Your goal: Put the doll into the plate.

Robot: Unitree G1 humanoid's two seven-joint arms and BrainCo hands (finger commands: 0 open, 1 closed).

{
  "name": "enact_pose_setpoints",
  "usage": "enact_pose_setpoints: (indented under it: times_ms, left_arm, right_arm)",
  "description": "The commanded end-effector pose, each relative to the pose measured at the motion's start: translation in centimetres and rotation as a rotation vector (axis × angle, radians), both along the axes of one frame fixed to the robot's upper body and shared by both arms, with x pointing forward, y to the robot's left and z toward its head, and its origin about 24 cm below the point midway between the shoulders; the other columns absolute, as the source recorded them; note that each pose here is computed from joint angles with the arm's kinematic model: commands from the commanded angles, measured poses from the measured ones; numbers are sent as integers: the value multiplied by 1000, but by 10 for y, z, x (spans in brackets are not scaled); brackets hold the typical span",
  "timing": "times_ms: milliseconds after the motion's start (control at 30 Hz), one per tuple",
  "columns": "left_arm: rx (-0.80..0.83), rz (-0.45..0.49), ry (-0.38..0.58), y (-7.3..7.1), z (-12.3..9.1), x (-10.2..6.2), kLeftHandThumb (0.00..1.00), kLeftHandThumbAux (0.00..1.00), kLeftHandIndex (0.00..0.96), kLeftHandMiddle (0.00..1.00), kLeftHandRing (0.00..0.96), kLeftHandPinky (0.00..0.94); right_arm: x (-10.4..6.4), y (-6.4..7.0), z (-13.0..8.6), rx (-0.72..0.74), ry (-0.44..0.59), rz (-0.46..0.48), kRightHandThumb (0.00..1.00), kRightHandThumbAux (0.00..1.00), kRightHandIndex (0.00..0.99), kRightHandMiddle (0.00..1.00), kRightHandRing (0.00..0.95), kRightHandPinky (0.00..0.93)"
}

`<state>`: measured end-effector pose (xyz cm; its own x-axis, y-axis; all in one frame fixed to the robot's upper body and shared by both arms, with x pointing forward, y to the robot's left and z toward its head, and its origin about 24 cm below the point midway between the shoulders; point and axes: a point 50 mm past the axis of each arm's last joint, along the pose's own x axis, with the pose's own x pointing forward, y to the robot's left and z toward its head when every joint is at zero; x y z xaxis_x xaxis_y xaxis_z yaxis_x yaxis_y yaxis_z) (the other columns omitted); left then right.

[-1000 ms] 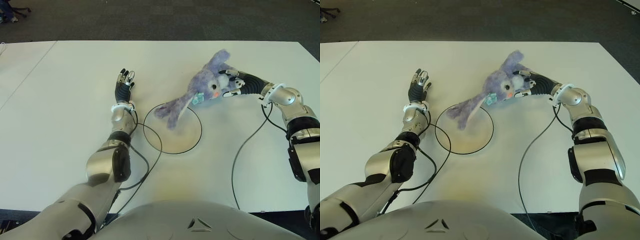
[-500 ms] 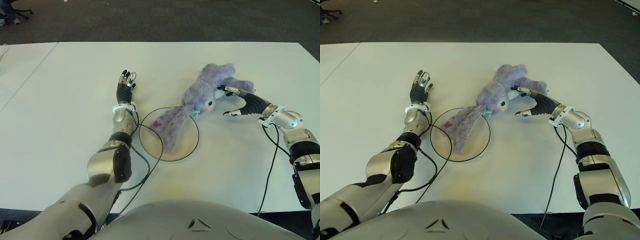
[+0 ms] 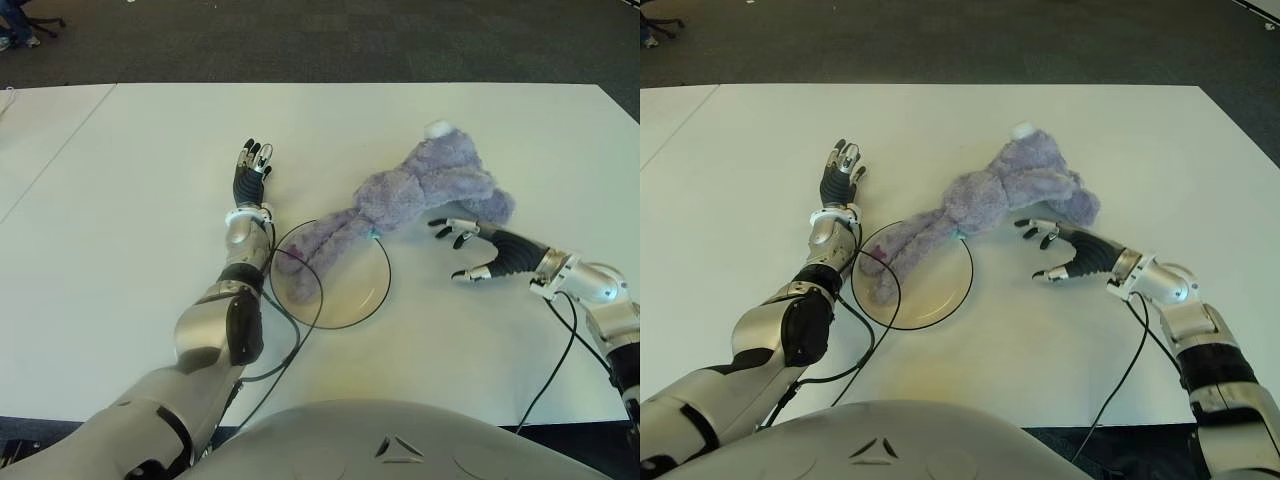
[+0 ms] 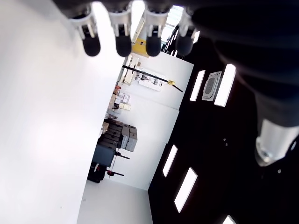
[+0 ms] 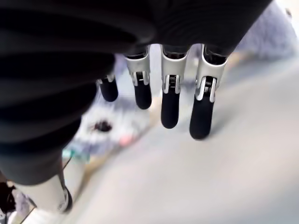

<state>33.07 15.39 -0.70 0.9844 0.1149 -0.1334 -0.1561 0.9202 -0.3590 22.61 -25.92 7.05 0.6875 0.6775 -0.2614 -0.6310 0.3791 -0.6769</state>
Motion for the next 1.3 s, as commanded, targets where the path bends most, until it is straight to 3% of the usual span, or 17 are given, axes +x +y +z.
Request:
enact_pose_setpoints:
  times_ms: [33,467,733,767,933,1167,1300]
  left_arm:
    - [-103,-10,458,-16,-92,-83,0,583,0,0,12,29]
    - [-96,-9,462,-14,-92,-83,0,581,0,0,14,28]
    - [-98,-9,461,-14,-93,-83,0,583,0,4,18,35]
    - [-98,-8,460,-14,-93,-83,0,586,0,4,19,35]
    - [-98,-7,460,-13,-93,-83,0,589,0,3,18,35]
    - [-95,-6,462,-12,-93,-83,0,590,0,7,21,39]
    - [-89,-7,462,-12,-92,-83,0,590,0,8,22,36]
  right_arm:
    - [-13,-2,4,-2,65,39,236,672,19,74,136,206]
    - [-10,-10,-4,144,66,-124,201,705,50,32,118,256]
    - [-7,-10,-5,204,-21,-191,139,730,87,40,131,225]
    - [-6,-10,-5,208,-34,-197,152,719,87,43,114,169]
    - [1,-11,-4,211,-66,-240,207,665,77,53,86,104]
    - [17,-19,-7,237,-66,-302,258,607,84,86,92,121]
    - [28,-20,1,238,-118,-302,266,583,96,116,117,139]
